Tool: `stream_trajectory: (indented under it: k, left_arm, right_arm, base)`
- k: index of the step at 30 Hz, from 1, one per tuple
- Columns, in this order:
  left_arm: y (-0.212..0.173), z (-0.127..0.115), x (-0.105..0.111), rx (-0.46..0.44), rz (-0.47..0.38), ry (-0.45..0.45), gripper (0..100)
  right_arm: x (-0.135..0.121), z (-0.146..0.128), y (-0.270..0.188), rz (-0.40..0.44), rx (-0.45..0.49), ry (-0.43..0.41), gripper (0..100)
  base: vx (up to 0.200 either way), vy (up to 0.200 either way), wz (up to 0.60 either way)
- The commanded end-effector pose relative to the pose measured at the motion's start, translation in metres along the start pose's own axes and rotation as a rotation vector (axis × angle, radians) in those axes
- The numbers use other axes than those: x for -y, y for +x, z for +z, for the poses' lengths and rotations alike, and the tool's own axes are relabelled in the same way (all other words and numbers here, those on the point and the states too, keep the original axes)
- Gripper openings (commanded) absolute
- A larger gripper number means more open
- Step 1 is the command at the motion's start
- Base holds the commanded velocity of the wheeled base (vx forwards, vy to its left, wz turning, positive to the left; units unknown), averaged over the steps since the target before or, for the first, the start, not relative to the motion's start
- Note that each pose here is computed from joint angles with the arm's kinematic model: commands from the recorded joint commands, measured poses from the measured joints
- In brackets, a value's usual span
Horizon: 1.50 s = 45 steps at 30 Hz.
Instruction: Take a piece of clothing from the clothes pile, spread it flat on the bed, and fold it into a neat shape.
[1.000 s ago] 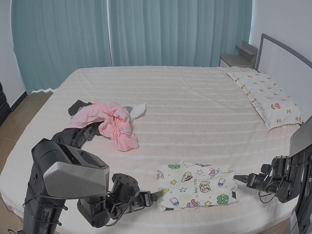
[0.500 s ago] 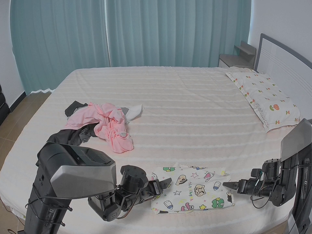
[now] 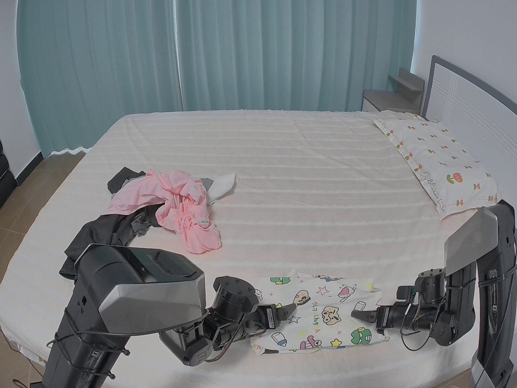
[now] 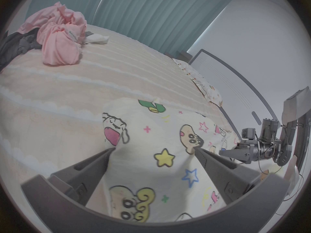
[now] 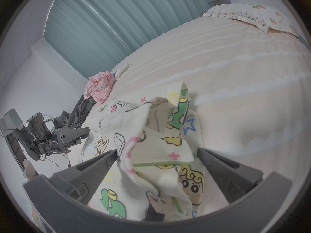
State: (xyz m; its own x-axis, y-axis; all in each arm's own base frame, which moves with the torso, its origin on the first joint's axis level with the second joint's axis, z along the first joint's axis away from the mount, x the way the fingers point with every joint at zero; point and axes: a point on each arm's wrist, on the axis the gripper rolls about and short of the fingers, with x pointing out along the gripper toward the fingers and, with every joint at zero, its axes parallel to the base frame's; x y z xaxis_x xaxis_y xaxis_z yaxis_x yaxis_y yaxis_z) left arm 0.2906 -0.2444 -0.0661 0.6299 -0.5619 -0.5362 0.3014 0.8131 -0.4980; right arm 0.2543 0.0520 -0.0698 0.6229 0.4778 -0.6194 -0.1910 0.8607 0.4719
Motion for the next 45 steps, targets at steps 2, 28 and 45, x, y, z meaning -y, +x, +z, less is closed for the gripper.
stream_trajectory:
  k: [2,28,45]
  left_arm:
    - [0.002,-0.002,0.005,-0.013,-0.028,0.01,100]
    - [-0.038,0.002,0.009,0.012,0.04,-0.016,0]
    - [-0.037,0.007,0.009,0.031,0.044,-0.053,0]
  right_arm:
    - [0.0,-0.002,0.005,0.01,0.0,-0.007,100]
    - [-0.007,0.001,-0.004,0.055,-0.005,-0.005,0]
    - [-0.012,0.001,-0.007,0.068,-0.006,-0.014,0]
  base:
    - [0.0,0.0,0.0]
    - [0.0,0.0,0.0]
    - [-0.071,0.0,0.0]
